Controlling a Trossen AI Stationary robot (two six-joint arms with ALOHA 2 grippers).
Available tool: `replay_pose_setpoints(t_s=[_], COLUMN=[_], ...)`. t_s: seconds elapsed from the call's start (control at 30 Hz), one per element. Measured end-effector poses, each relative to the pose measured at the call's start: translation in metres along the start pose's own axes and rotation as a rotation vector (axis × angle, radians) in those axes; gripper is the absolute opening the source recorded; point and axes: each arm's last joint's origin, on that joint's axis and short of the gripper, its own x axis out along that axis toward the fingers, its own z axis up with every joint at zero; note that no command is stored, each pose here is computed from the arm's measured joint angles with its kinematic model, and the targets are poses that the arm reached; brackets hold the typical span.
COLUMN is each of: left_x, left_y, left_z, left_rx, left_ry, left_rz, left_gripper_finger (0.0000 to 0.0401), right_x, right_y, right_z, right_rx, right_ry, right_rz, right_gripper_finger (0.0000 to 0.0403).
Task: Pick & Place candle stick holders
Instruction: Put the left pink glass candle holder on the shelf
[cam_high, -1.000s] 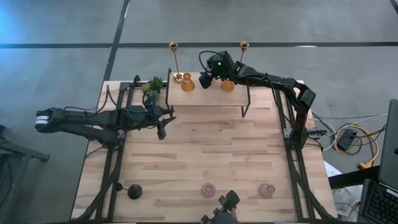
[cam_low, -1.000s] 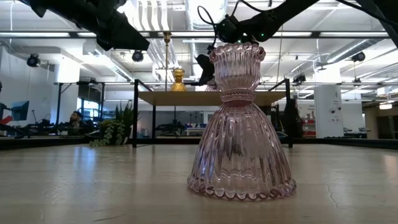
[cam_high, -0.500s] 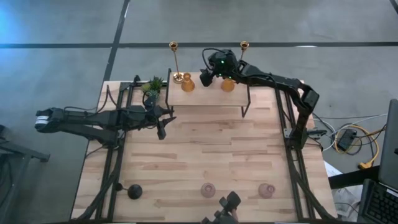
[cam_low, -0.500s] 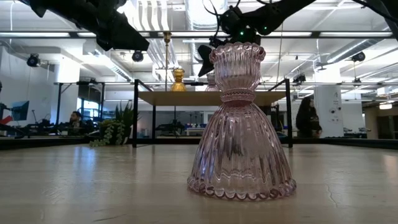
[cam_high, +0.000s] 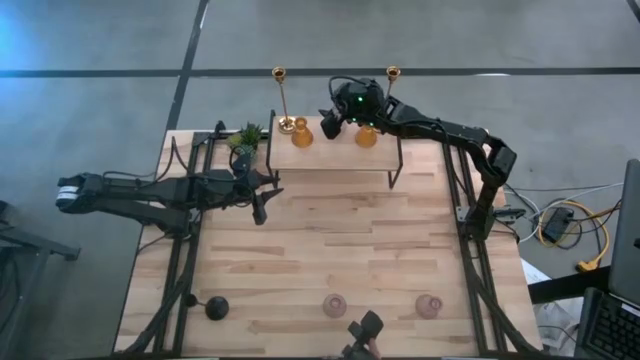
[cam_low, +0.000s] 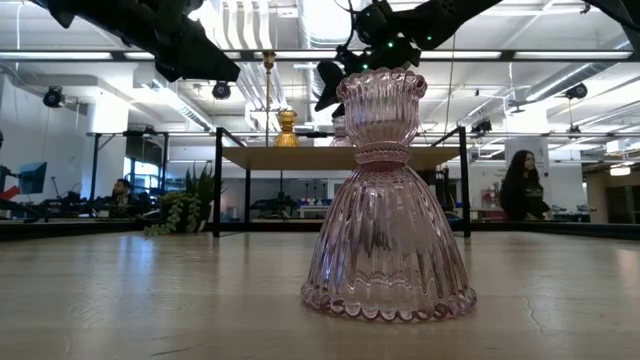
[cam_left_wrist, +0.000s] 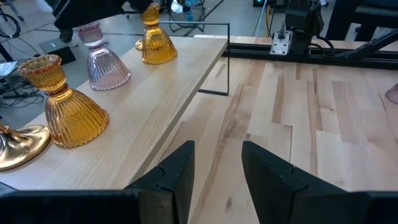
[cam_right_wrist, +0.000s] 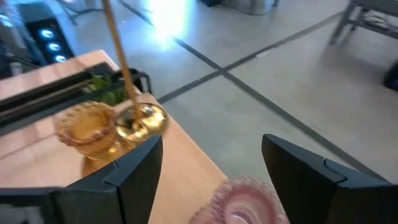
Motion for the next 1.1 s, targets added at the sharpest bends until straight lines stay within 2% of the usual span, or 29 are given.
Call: replay_pose_setpoints(t_s=[0.5, 0.63, 0.8, 0.97, 1.1], left_x=[0.000, 0.000, 0.000, 0.000, 0.000], left_y=[0.000, 0.000, 0.000, 0.000, 0.000], left_z=[0.000, 0.000, 0.000, 0.000, 0.000], left_rx=[0.000, 0.000, 0.003, 0.016, 0.027], left_ry=[0.000, 0.000, 0.000, 0.000, -0.001], left_rz=[-0.003, -0.002, -0.002, -0.002, -0.003], left_gripper_finger=[0.0138, 0.0138, 0.0138, 0.0138, 0.0138], right_x=[-0.008, -0.014, -0.022, -0.039, -0.062], right_y=[0.022, 0.027, 0.040, 0.066, 0.090], right_z=[0.006, 0.009, 0.012, 0.014, 0.013], right_rx=[-0.088, -0.091, -0.106, -0.132, -0.125], right_ry=[-0.041, -0.051, -0.058, -0.056, 0.001], right_rz=[0.167, 0.262, 0.451, 0.761, 0.975], right_gripper_finger=[0.0247, 0.0239, 0.0230, 0.0217, 0.0198])
